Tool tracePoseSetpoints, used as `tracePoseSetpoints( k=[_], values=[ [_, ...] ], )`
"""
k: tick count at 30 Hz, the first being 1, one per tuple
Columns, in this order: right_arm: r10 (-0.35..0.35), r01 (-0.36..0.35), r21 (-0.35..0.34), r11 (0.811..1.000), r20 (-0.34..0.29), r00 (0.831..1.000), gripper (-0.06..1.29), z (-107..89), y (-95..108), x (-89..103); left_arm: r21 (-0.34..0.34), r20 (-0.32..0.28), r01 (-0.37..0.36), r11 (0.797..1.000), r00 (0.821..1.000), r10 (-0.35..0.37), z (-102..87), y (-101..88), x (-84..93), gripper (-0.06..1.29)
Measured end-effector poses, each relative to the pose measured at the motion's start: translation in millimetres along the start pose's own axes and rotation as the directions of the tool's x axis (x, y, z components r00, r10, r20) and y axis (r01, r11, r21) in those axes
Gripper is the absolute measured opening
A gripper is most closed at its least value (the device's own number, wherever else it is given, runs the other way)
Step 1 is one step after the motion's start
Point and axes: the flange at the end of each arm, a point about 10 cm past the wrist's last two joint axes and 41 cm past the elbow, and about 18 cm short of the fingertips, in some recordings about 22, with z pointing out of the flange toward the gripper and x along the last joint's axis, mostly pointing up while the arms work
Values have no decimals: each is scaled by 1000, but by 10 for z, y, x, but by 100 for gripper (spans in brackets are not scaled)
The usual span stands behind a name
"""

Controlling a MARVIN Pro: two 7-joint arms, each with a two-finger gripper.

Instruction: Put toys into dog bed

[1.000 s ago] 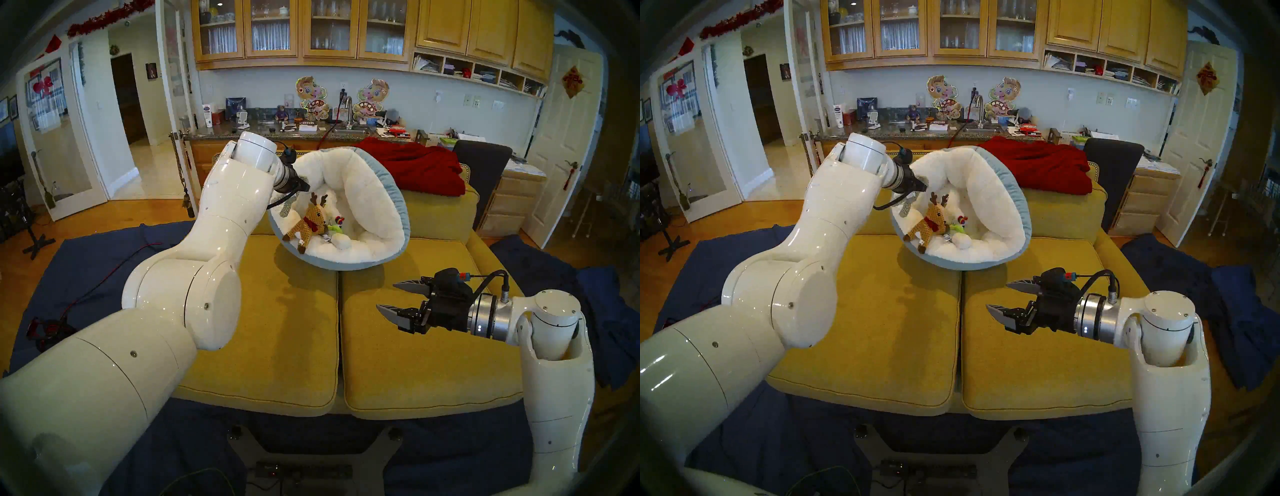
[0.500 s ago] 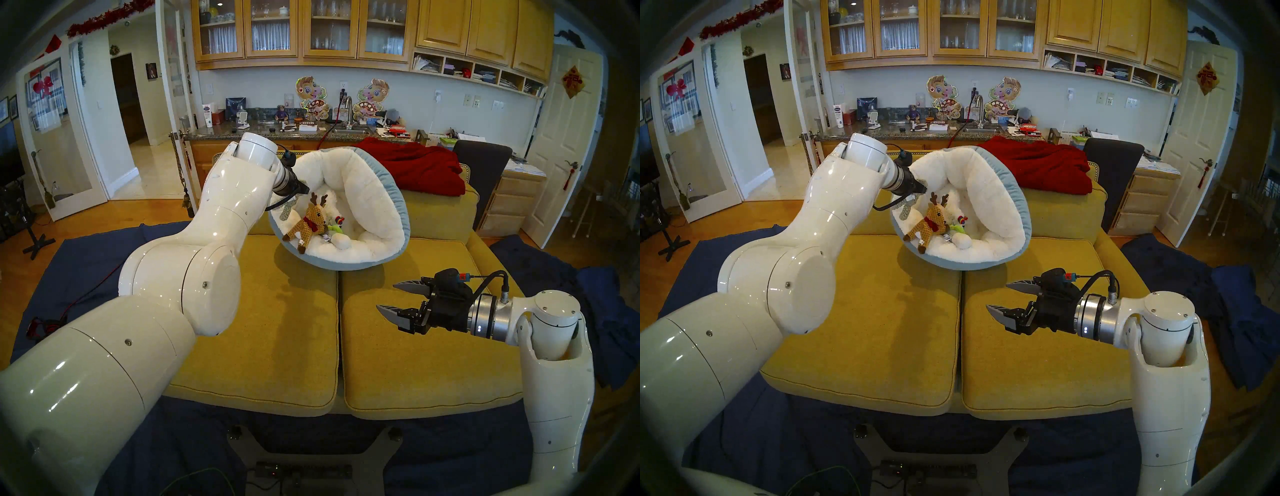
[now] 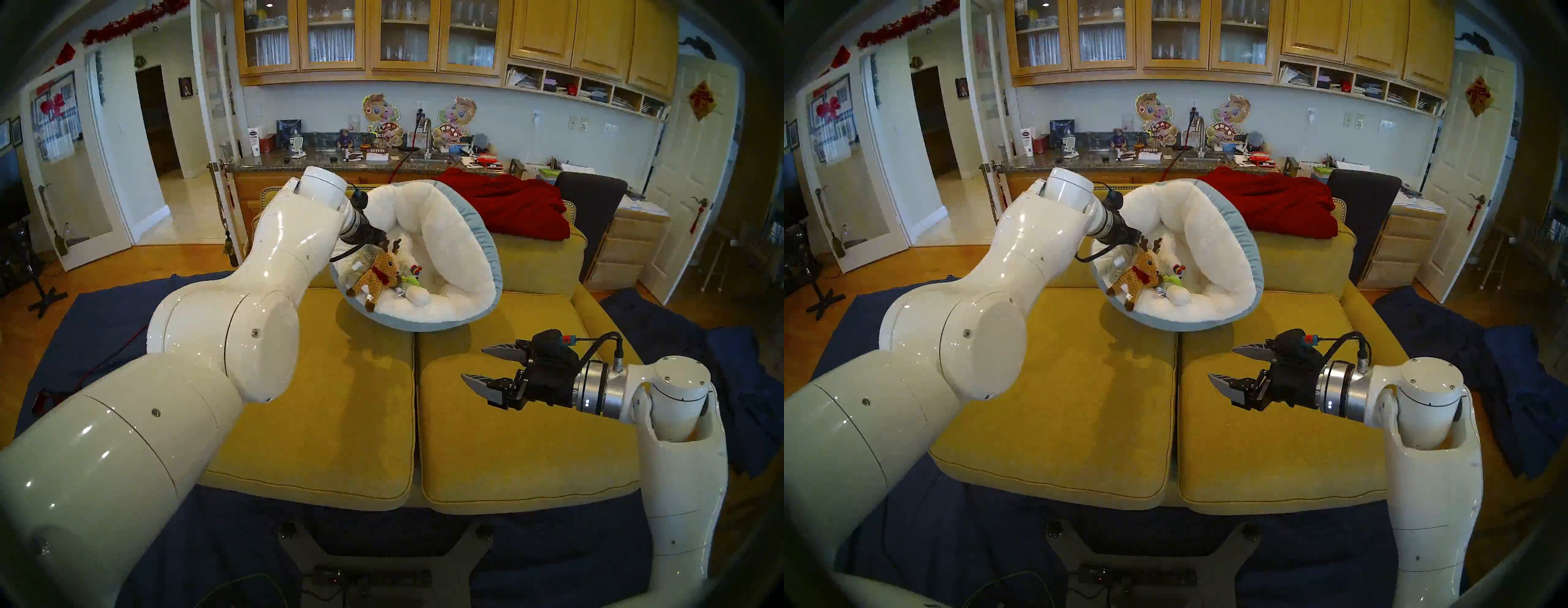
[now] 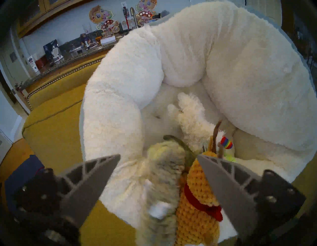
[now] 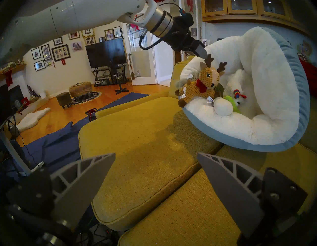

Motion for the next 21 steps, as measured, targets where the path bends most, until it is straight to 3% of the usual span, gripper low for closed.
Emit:
tracePoseSetpoints(
  k=[2,4,14,21],
  values=[
    [0,0,0,1000,0,1000,124,0,0,0,0,-4,1,1000,1000,-1,-3,3,16,104],
    [-1,1,0,1000,0,1000,124,0,0,0,-1,-11,3,1000,1000,-3,-10,6,45,121],
    [-4,4,0,1000,-2,1000,124,-1,-4,9,-30,-63,26,999,998,-28,-68,53,240,122],
    [-9,9,1,1000,-4,1000,124,-4,-16,33,-129,-112,43,991,992,-58,-93,180,362,122]
  ],
)
